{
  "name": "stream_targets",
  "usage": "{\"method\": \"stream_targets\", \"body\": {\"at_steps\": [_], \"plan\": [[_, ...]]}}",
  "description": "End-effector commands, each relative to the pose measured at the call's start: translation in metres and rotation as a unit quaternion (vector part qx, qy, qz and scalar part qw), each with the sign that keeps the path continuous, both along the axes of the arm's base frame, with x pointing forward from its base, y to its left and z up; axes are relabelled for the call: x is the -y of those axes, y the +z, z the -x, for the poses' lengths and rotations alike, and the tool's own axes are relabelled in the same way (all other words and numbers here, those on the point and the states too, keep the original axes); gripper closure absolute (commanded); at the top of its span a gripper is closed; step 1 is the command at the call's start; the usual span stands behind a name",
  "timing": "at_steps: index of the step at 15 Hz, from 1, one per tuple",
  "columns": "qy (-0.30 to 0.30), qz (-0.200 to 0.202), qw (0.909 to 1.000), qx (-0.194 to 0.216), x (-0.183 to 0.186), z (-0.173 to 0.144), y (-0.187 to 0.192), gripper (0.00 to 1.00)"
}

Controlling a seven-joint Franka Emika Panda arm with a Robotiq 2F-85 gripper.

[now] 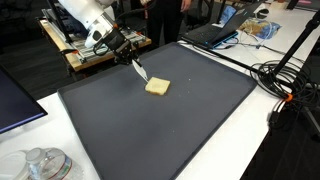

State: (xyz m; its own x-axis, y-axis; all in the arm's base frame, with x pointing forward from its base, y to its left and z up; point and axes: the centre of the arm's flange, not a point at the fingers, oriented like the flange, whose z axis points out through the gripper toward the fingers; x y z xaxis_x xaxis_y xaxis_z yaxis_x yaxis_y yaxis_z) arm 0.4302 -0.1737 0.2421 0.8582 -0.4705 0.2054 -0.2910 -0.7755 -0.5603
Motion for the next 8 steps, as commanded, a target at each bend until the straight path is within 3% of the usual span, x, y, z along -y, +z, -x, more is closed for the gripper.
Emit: {"method": "stream_targets", "body": {"at_steps": [1,3,6,8], "plan": [[-0.012,0.004,0.9995,0.028,-0.011,0.021,0.008,0.99],[0.007,0.011,0.9997,0.019,-0.019,0.016,0.021,0.99],[0.056,0.071,0.9957,-0.022,-0.044,-0.002,0.05,0.99],[0.086,0.126,0.9871,-0.049,-0.072,-0.015,0.07,0.99]]}}
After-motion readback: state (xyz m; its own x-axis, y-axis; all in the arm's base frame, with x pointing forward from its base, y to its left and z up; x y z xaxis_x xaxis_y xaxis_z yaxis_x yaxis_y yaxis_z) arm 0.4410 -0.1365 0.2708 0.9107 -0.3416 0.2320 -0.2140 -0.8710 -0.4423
